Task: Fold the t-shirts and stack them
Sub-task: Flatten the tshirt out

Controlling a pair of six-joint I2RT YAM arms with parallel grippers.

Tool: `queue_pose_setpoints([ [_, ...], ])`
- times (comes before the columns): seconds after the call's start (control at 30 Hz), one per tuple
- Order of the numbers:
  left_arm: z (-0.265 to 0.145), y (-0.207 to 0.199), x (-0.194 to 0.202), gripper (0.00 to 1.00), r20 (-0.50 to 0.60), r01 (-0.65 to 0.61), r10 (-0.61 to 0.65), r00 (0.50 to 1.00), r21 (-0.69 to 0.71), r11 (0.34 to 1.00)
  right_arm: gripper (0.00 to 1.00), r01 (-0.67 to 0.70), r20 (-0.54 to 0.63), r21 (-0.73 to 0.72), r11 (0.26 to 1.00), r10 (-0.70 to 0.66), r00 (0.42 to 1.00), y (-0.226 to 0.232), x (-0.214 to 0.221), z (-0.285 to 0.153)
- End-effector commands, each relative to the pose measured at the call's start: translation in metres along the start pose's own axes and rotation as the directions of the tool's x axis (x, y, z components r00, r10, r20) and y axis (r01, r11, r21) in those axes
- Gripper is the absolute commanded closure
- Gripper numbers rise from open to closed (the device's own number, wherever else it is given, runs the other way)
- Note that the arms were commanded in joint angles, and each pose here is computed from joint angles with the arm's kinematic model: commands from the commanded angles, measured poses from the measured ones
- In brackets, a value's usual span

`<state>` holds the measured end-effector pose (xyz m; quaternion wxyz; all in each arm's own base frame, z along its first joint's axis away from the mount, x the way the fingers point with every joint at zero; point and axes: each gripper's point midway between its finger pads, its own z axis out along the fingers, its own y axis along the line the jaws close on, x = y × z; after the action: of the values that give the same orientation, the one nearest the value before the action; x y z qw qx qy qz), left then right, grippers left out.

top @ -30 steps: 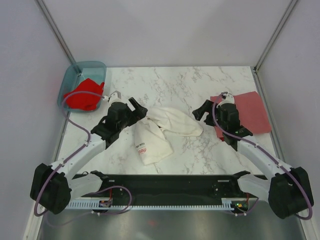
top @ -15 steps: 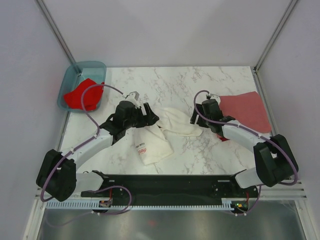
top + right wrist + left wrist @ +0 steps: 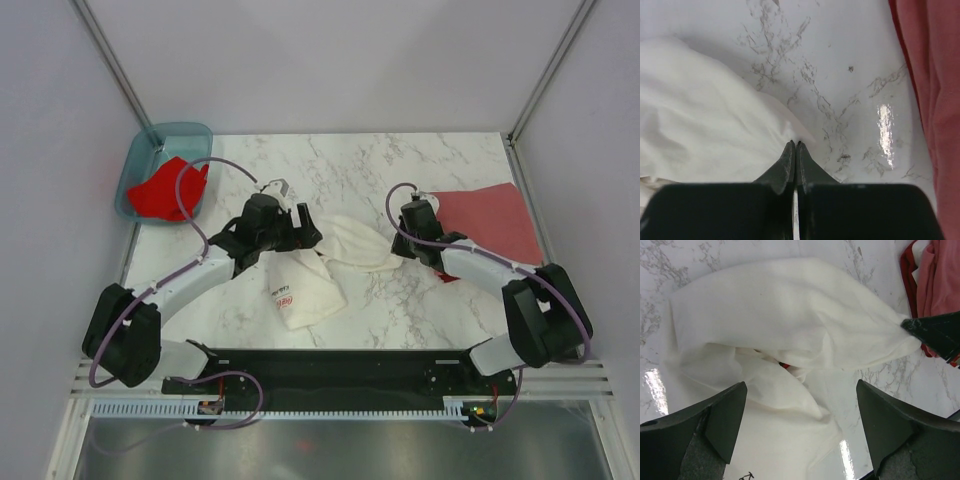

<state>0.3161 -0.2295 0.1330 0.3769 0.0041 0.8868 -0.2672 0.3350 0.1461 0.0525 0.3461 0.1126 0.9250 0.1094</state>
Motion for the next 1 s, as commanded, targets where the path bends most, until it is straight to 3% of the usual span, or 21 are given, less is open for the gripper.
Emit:
queue_pose_setpoints([
  [0.0,-0.001,-0.032,0.001,0.02,-0.023,-0.111,0.113,0.993,0.062,0.992,1.00,-0.008,0.178,-0.055,0.998,0.018,0.984,0.014,-0.047,-0.039],
  [0.23,0.002,-0.095,0.038,0.03,-0.093,-0.341,0.349,0.933,0.095,0.935,1.00,-0.024,0.390,-0.122,0.992,0.070,0.918,0.014,-0.091,-0.110],
  [0.27,-0.001,-0.114,0.042,0.03,-0.097,-0.361,0.375,0.922,0.140,0.922,1.00,-0.031,0.403,-0.112,0.993,0.074,0.912,0.010,-0.093,-0.112],
  [0.3,0.005,-0.108,0.059,0.03,-0.166,-0.382,0.399,0.902,0.126,0.916,1.00,-0.049,0.430,-0.097,0.994,0.086,0.899,0.005,-0.097,-0.117],
  [0.37,0.007,-0.120,0.061,0.04,-0.189,-0.429,0.444,0.876,0.114,0.896,1.00,-0.066,0.440,-0.085,0.994,0.097,0.893,0.001,-0.097,-0.118],
  [0.43,0.015,-0.103,0.083,0.04,-0.310,-0.481,0.472,0.825,0.052,0.875,1.00,-0.081,0.446,-0.066,0.995,0.102,0.889,-0.003,-0.098,-0.118],
  [0.53,0.021,-0.096,0.094,0.09,-0.380,-0.517,0.484,0.789,0.017,0.856,1.00,-0.108,0.456,-0.029,0.994,0.109,0.883,-0.012,-0.098,-0.117],
  [0.8,0.014,-0.049,0.125,0.11,-0.462,-0.560,0.469,0.753,-0.074,0.825,1.00,-0.137,0.465,-0.006,0.991,0.124,0.877,-0.018,-0.098,-0.118],
  [0.9,0.017,-0.027,0.139,0.25,-0.510,-0.597,0.471,0.720,-0.109,0.795,1.00,-0.137,0.466,-0.007,0.990,0.125,0.876,-0.018,-0.098,-0.119],
  [0.93,0.017,-0.025,0.141,0.44,-0.519,-0.602,0.470,0.714,-0.111,0.791,1.00,-0.138,0.466,-0.005,0.990,0.124,0.876,-0.018,-0.098,-0.119],
  [0.97,0.017,-0.023,0.143,0.55,-0.526,-0.606,0.470,0.709,-0.112,0.788,1.00,-0.141,0.470,0.001,0.990,0.124,0.874,-0.020,-0.098,-0.119],
])
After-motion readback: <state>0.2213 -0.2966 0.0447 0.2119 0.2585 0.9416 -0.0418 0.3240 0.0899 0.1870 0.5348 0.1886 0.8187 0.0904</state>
